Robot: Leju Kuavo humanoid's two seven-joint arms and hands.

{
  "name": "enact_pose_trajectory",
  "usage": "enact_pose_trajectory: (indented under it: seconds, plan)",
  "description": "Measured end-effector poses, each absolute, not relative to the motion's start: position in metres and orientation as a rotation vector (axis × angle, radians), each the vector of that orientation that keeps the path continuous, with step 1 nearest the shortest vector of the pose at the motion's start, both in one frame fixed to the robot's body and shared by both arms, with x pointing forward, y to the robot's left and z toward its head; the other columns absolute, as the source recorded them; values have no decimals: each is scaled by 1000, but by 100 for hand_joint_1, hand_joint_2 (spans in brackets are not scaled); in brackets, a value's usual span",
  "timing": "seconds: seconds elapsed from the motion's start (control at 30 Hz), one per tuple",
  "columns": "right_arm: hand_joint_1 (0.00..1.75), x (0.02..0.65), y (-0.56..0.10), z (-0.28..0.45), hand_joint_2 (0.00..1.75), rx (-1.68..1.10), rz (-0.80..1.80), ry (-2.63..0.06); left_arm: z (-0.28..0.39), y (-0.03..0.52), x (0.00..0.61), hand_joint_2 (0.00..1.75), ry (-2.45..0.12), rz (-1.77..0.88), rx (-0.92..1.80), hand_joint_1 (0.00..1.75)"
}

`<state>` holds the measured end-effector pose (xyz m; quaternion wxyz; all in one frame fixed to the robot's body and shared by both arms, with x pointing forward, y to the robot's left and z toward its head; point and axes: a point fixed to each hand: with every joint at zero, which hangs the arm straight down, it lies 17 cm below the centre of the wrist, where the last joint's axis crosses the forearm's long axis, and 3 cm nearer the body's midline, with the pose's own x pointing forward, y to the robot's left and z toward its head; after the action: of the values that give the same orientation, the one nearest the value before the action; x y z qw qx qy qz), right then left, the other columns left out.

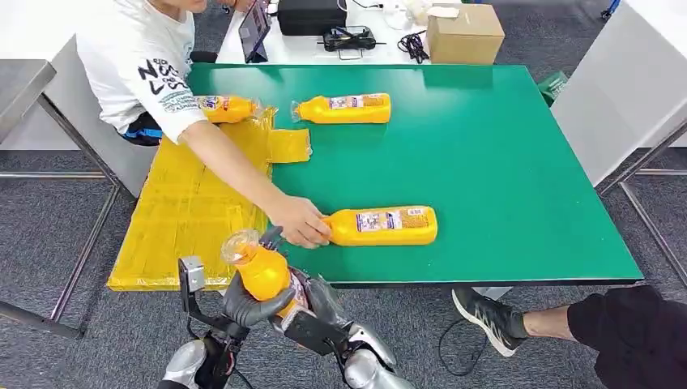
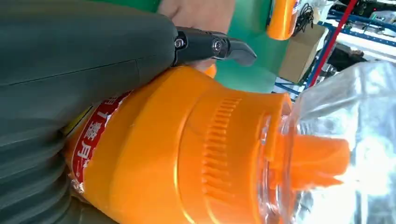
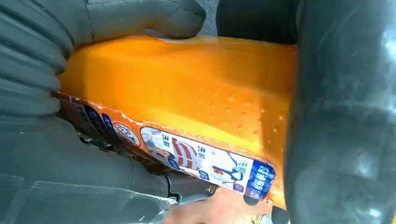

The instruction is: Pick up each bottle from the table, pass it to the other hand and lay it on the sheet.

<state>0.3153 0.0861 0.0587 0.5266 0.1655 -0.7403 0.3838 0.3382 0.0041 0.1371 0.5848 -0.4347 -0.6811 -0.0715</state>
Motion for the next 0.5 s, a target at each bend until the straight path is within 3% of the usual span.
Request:
enact_pose_trajectory:
  seconds: [0.5]
  plan:
    - [175,309,93,57,175,414,951,-1762,138,15,342,175,-1587,-99,-1038,175]
